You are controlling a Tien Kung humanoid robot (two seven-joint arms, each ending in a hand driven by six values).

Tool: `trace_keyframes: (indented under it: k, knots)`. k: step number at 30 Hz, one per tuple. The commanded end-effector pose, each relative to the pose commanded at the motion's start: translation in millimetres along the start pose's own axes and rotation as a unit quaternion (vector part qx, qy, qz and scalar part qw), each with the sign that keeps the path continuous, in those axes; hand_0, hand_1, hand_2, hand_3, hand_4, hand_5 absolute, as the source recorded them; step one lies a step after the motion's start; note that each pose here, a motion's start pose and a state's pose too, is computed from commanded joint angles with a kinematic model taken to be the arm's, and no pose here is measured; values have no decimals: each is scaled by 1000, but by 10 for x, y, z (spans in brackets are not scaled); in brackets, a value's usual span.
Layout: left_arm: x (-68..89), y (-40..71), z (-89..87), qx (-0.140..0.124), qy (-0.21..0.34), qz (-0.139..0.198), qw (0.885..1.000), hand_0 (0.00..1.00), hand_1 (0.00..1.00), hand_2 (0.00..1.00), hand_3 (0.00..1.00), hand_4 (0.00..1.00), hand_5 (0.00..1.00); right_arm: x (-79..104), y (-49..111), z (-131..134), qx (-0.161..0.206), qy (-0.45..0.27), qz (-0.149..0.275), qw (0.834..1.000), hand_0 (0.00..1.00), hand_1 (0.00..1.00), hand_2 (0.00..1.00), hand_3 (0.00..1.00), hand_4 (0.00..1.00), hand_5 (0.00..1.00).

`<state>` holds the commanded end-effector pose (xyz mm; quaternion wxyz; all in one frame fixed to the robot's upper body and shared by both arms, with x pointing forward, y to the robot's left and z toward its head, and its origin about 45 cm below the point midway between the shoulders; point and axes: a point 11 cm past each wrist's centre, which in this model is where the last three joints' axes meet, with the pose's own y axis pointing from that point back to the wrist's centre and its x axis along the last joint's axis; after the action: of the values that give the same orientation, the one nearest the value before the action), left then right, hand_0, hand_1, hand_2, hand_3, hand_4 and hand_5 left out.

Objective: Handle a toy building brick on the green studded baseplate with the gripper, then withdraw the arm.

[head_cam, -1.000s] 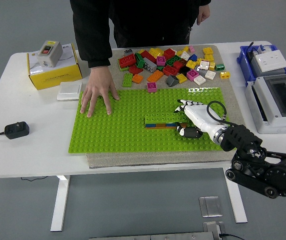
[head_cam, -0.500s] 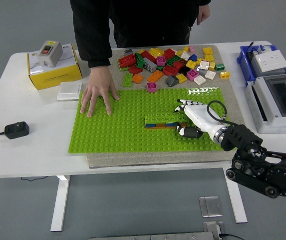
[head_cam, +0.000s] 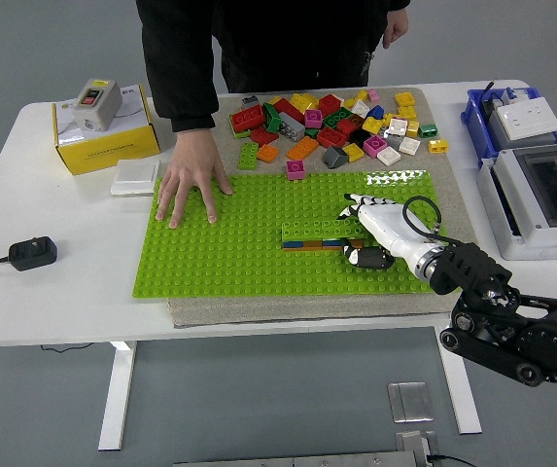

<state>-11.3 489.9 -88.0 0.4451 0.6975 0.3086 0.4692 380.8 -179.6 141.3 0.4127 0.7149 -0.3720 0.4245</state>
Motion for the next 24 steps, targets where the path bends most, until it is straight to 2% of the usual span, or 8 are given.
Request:
trace_keyframes:
  k: [24]
  knots:
    - [-15, -1, -14, 0, 1, -4, 1000, 660, 651, 582, 665, 263, 774, -17, 4, 2, -1, -1, -3, 1000, 930, 988, 998, 635, 540, 383]
